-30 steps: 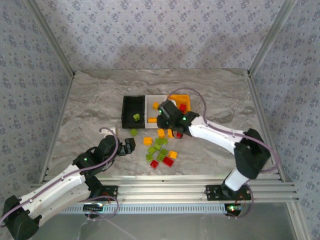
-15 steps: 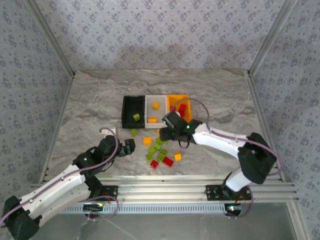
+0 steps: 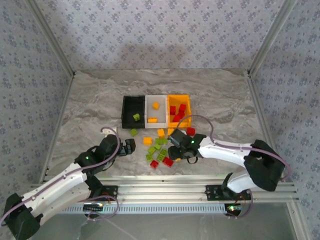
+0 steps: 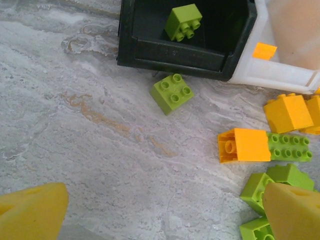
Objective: Sort the legos into containers by color
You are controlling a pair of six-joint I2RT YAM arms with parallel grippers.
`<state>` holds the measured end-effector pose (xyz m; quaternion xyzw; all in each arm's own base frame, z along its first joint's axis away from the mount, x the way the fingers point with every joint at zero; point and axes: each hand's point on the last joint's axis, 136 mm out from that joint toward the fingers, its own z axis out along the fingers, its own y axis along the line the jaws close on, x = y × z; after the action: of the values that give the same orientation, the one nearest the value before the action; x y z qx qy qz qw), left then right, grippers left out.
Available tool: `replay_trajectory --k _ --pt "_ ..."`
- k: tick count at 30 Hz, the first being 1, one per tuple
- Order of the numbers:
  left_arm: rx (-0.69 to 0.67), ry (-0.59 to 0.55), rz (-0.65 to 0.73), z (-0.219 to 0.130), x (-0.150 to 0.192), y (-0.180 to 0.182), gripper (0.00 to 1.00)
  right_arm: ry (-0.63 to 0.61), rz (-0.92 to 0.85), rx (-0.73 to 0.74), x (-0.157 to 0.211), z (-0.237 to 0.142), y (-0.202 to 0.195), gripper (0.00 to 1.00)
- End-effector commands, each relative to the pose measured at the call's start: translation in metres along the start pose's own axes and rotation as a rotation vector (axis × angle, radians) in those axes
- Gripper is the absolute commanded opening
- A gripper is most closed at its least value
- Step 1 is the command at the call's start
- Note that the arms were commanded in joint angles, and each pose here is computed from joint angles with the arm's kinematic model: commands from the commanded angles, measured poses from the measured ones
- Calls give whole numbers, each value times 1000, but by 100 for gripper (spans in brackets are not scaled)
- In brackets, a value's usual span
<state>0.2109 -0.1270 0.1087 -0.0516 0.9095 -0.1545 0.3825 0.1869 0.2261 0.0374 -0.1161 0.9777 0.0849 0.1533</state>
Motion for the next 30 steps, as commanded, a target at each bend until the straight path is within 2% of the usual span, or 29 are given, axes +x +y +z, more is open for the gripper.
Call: replay_trajectory --k 1,8,13,17,20,25,30 --pt "6 -2 10 2 -1 -2 100 8 -14 0 -2 9 7 66" --pt "2 -1 10 2 -2 -1 100 22 -16 22 -1 14 5 44" --pt "6 -4 11 2 -3 -2 100 -41 -39 -34 -20 -13 17 34" --pt "9 -12 7 1 -6 -3 100 -166 -76 -79 -70 -49 34 33" --pt "10 -15 3 0 -7 -4 100 -247 -70 -101 -118 -62 45 33" --pt "8 -2 4 -2 -7 -4 100 -322 -50 -58 -190 -49 56 33" --pt "12 16 25 -2 -4 -4 100 -332 -23 29 -235 -18 51 36"
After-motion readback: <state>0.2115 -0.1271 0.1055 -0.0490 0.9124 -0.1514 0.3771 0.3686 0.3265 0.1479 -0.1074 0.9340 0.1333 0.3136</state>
